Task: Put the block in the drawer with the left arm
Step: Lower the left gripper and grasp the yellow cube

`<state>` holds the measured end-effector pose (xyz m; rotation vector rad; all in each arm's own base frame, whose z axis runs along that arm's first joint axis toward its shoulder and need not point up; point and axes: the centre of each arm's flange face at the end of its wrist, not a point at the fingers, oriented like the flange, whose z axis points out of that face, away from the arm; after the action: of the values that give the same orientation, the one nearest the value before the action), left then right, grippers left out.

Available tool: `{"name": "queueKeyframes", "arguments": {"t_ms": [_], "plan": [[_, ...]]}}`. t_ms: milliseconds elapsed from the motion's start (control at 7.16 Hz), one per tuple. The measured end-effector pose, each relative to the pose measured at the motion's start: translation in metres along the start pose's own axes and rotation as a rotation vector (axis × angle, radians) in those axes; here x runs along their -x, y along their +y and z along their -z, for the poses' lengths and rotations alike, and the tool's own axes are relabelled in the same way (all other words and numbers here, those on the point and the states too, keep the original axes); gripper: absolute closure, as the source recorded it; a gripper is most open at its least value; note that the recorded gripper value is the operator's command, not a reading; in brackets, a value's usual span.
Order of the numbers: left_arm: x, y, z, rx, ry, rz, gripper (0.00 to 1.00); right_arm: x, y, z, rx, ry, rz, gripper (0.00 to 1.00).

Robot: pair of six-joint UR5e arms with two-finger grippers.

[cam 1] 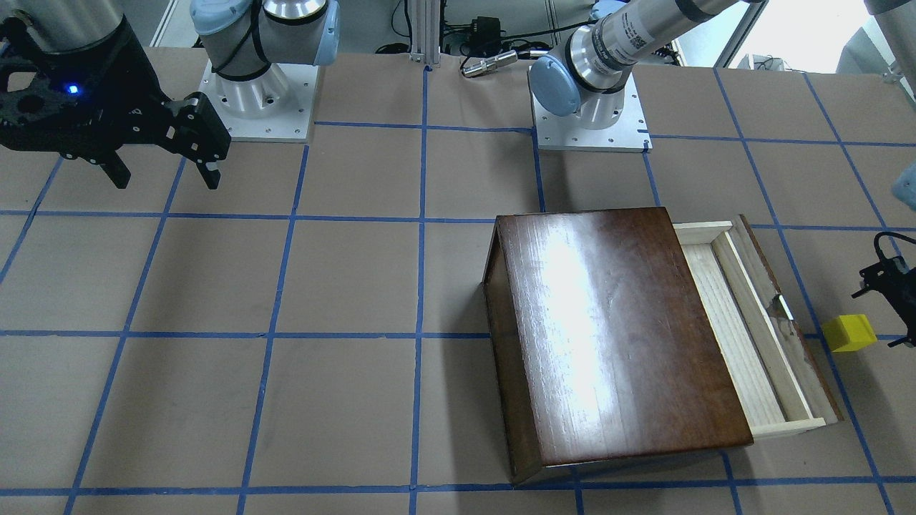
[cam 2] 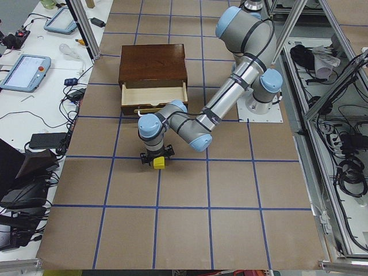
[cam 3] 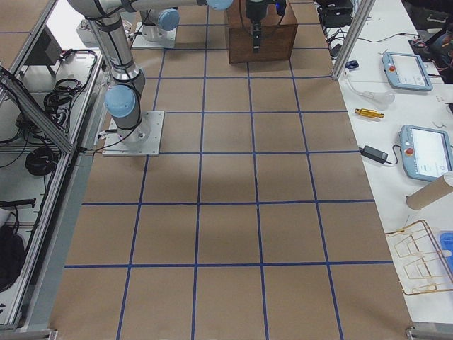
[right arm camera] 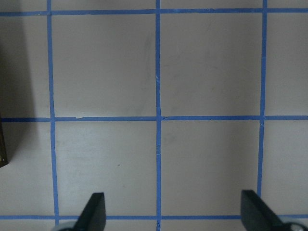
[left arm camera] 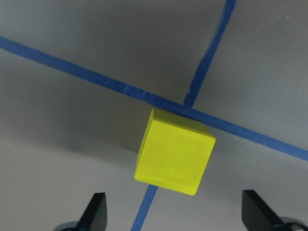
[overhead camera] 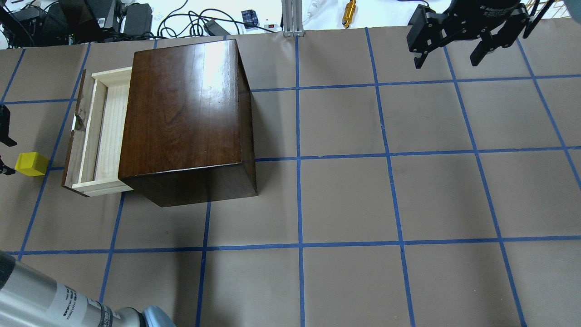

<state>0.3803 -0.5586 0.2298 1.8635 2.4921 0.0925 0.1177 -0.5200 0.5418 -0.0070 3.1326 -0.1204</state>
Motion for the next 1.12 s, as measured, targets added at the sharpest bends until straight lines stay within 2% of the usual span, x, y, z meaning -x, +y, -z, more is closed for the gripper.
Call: {"name": "queueKeyframes", "arguments": {"t_ms": [419,1117], "plan": [[-0.003,-0.007,-0.016,-0.032,-0.04,-0.068,0.0,0.0,0.0,0.0,-0.001,-0.001,-0.001,0.0],[-0.005,0.003,-0.038,-0.07,-0.032,-0.101,0.0,0.0,0.0,0.0,0.0,-0.001,0.0,0.0]]}}
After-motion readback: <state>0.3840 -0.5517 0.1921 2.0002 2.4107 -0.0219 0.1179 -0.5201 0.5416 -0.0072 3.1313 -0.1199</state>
